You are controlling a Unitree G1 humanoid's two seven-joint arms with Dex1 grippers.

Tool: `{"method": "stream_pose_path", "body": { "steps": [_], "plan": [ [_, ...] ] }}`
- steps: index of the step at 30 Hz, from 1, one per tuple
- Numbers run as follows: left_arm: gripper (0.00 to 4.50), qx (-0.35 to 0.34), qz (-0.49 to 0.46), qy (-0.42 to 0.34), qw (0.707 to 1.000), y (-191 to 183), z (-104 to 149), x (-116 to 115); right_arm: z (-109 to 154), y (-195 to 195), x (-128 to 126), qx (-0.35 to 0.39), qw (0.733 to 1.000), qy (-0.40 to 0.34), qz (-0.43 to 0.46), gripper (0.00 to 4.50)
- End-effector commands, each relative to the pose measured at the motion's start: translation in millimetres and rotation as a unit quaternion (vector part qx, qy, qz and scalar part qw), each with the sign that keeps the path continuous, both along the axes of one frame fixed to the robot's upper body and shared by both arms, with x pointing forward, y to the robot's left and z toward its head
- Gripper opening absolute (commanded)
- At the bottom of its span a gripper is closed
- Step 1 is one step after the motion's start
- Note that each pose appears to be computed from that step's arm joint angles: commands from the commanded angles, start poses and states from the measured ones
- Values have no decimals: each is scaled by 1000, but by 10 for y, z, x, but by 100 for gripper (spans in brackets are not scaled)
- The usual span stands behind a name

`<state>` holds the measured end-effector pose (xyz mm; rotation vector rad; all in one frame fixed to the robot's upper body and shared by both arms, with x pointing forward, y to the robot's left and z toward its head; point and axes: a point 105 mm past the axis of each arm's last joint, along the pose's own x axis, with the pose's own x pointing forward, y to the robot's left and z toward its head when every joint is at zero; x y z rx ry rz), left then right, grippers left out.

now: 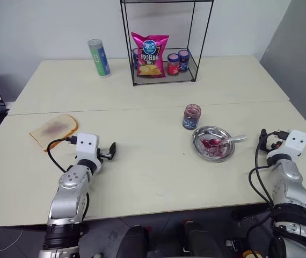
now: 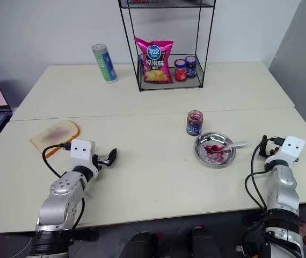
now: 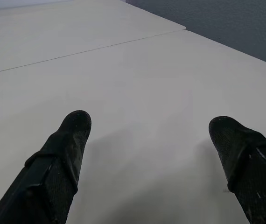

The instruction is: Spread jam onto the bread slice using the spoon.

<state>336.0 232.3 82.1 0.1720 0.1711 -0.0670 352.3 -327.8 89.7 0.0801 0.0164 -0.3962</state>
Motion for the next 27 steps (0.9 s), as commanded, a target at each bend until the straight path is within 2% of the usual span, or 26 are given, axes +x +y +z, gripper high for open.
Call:
{"method": "stream_pose_path", "body": {
  "steps": [1, 7, 11, 13, 15, 17, 18, 20, 21, 24, 27],
  "plan": [
    [450, 2, -6, -32, 999, -10, 178, 8, 176, -42, -1, -6, 1000, -30, -7, 442],
    [450, 0, -11, -42, 999, -23, 210, -16, 318, -93, -18, -26, 999, -38, -3, 442],
    [450, -2, 23, -88, 996, 167, 419, -86, 748, 66, 92, -63, 993, -80, 57, 442],
    [450, -10, 79, -110, 991, 389, 484, -125, 1000, 236, 157, -57, 986, -113, 108, 442],
    [450, -2, 167, -120, 979, 738, 497, -218, 1385, 660, 220, -58, 961, -157, 220, 442],
    [450, 3, 213, -125, 969, 917, 504, -291, 1573, 999, 208, -62, 935, -170, 305, 442],
    [450, 3, 237, -127, 963, 1018, 504, -339, 1636, 1255, 180, -56, 912, -166, 370, 442],
    [450, -10, 310, -129, 942, 1310, 478, -485, 1718, 1860, 13, -42, 839, -147, 522, 442],
    [450, -6, 337, -129, 933, 1414, 470, -538, 1710, 2018, -47, -45, 817, -135, 559, 442],
    [450, 21, 373, -121, 920, 1581, 443, -606, 1637, 2215, -95, -47, 796, -112, 593, 442],
    [450, 5, 378, -113, 919, 1651, 404, -593, 1602, 2402, -152, -23, 774, -107, 623, 442]
  ]
}}
